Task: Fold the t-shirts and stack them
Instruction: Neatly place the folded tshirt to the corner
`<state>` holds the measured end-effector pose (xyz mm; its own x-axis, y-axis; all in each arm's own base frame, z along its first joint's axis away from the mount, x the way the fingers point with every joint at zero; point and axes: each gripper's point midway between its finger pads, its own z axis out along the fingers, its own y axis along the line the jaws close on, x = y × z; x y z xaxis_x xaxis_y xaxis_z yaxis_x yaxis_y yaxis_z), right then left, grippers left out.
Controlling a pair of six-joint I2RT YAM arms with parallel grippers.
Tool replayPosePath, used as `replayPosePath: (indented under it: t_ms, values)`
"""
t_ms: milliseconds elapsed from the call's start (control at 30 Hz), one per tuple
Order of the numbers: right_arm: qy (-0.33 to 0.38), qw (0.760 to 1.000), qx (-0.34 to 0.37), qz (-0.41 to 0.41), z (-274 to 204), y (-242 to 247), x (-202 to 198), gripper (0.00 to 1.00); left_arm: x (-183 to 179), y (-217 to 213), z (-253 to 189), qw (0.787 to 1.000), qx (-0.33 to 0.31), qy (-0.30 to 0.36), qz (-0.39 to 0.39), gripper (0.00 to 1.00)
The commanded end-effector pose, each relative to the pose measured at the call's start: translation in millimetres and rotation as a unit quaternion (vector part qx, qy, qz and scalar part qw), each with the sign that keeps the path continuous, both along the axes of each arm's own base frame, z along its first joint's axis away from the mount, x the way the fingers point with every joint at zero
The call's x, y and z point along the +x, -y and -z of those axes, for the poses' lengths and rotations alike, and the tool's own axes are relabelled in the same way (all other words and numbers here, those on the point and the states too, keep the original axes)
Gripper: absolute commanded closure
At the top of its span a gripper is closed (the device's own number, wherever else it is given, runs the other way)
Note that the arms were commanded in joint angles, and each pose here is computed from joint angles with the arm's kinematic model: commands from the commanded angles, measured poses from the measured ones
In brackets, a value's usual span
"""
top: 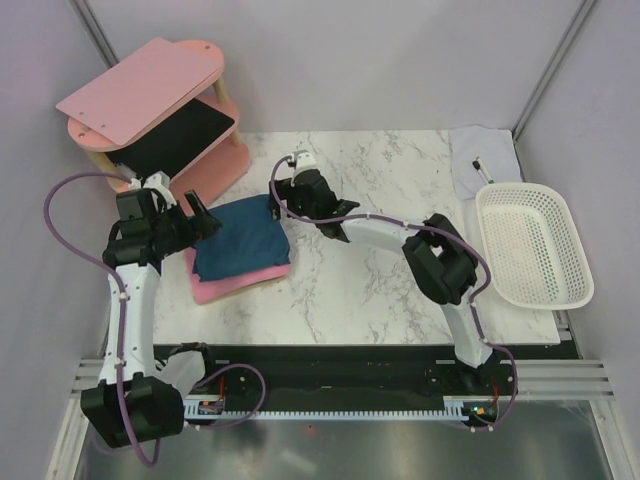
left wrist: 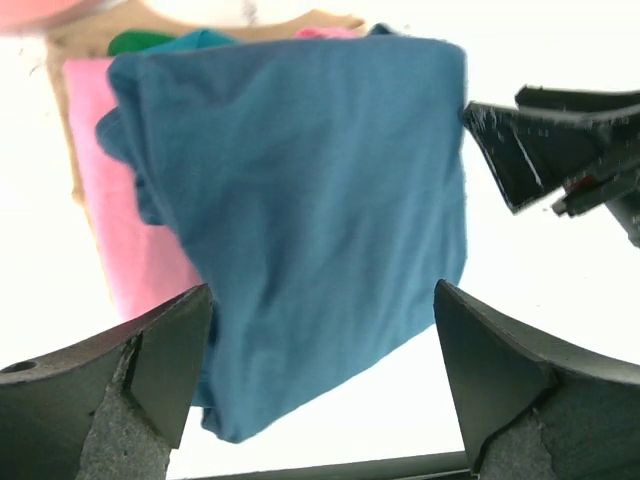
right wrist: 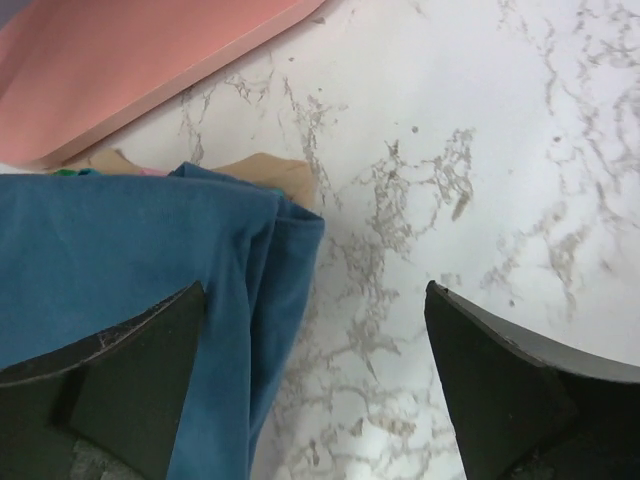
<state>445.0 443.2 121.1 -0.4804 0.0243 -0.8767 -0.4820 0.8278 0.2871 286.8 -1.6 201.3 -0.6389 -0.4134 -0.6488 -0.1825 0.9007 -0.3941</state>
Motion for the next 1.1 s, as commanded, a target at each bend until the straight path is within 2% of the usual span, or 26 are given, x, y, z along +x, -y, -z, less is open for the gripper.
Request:
replayPosePath:
  t_ms: [0,67,100,133,233,267,300,433,600,767,1067]
  values:
    - [0.085,0.994,0.052,0.047,-94,28,-2,0.02,5,21,-34,0.996,-0.026,0.067,0.055,0.08]
    - [0.085,0.994,0.047,0.056,-94,38,-7,0.02,6,31,-29,0.994,-0.051,0.067,0.072,0.57]
    - [0.084,0.994,0.048,0.056,-95,39,-8,0.02,5,37,-26,0.992,-0.068,0.063,0.084,0.85]
    - [0.081,0.994,0.049,0.054,-94,39,-10,0.02,5,42,-21,0.991,-0.089,0.055,0.083,0.98]
    - [0.068,0.995,0.051,0.051,-87,39,-14,0.02,1,67,-7,0.977,-0.175,0.052,0.111,0.98]
    - [0.064,0.995,0.051,0.048,-83,38,-14,0.02,-6,75,9,0.972,-0.205,0.033,0.114,0.98]
    - [0.062,0.996,0.053,0.045,-83,36,-15,0.02,-3,81,5,0.963,-0.238,0.043,0.115,0.98]
    - [0.049,0.997,0.064,0.019,-75,19,-14,0.02,-14,89,31,0.954,-0.283,0.019,0.096,0.98]
    - [0.026,0.995,0.087,-0.037,-71,-13,-17,0.02,-20,87,47,0.955,-0.287,-0.006,0.068,0.98]
    - [0.008,0.989,0.111,-0.094,-67,-42,-26,0.02,-16,73,74,0.964,-0.26,-0.052,0.021,0.98]
    - [0.009,0.984,0.123,-0.128,-76,-53,-34,0.02,-9,44,106,0.974,-0.188,-0.12,-0.031,0.98]
